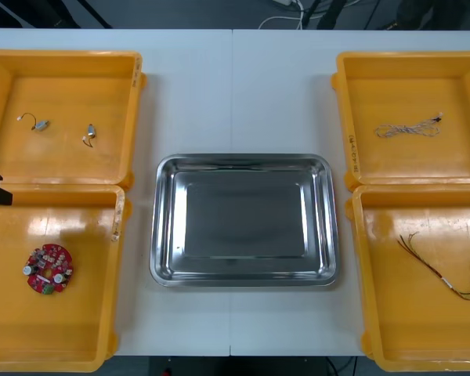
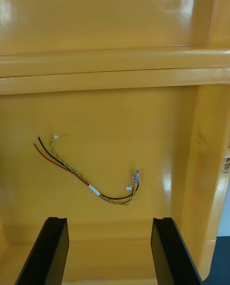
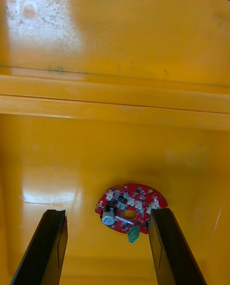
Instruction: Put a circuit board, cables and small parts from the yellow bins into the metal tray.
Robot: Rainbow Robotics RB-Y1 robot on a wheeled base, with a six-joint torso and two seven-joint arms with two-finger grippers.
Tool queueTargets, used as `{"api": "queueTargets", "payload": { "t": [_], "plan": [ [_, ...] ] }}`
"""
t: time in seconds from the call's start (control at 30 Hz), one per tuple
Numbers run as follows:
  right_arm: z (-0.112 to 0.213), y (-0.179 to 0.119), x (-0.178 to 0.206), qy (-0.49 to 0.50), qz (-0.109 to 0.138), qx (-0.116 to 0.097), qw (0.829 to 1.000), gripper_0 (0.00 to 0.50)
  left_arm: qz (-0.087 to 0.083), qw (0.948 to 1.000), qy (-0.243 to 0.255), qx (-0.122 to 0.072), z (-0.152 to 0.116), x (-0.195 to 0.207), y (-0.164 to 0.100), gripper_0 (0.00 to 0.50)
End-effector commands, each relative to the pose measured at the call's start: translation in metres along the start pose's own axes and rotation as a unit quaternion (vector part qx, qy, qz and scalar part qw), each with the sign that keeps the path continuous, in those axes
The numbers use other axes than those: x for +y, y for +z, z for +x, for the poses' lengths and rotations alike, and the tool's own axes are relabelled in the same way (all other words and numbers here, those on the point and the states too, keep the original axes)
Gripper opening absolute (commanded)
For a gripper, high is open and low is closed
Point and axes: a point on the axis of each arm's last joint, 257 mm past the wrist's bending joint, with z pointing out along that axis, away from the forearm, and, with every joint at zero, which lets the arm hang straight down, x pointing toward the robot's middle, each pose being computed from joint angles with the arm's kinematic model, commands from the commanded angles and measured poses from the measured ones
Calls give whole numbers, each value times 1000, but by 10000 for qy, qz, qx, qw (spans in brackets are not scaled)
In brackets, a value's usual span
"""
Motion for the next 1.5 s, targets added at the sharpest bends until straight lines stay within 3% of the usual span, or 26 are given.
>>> {"api": "queueTargets", "payload": {
  "t": [0.03,1.5],
  "plan": [
    [-1,-7,-3,160,56,-120,9998,500,-194,9983,488,-245,-15,12,-19,500],
    [-1,-7,-3,160,56,-120,9998,500,-194,9983,488,-245,-15,12,-19,500]
  ]
}}
